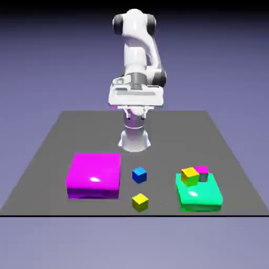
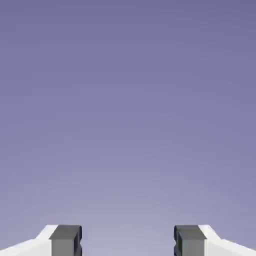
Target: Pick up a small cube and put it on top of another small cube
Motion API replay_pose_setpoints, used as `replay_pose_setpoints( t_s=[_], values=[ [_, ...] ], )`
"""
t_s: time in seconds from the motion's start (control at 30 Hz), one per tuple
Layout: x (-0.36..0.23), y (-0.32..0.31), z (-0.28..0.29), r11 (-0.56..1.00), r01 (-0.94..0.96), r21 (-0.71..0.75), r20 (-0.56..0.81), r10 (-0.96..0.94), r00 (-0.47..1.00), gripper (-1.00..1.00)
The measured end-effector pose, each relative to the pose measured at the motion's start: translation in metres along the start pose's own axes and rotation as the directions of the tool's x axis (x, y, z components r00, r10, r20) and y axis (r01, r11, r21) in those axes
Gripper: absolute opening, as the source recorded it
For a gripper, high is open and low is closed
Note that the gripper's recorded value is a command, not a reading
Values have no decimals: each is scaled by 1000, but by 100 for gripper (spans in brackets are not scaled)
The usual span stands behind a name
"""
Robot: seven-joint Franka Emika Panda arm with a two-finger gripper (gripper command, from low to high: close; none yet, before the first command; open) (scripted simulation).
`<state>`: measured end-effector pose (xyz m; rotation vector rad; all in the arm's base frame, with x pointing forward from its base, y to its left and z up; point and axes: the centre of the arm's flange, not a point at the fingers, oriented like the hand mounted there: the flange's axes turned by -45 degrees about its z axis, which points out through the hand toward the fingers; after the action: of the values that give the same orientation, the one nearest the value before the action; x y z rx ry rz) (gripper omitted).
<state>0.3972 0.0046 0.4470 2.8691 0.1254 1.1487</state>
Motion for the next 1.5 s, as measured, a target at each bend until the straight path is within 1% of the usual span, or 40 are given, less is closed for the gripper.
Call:
replay_pose_setpoints(
  t_s=[0.1,0.23,0.4,0.53,0.7,0.9,0.97,1.23,1.27,1.33,1.5],
  values=[
    [-8,0,35,995,97,-31,95,-93,991,0],
    [-26,1,82,977,210,-22,220,-200,955,0],
    [-55,3,137,948,312,55,345,-312,885,0],
    [-80,2,175,922,357,149,405,-386,829,0],
    [-107,-3,212,881,378,286,417,-470,778,0],
    [-121,-10,241,822,374,430,350,-533,770,0],
    [-121,-11,243,817,373,439,342,-536,772,0],
    [-156,-22,294,818,371,439,340,-534,774,0],
    [-161,-23,299,817,373,439,342,-536,772,-100],
    [-161,-23,299,817,373,439,342,-536,772,-100],
    [-134,-16,267,820,368,438,337,-529,779,-100]
  ],
)
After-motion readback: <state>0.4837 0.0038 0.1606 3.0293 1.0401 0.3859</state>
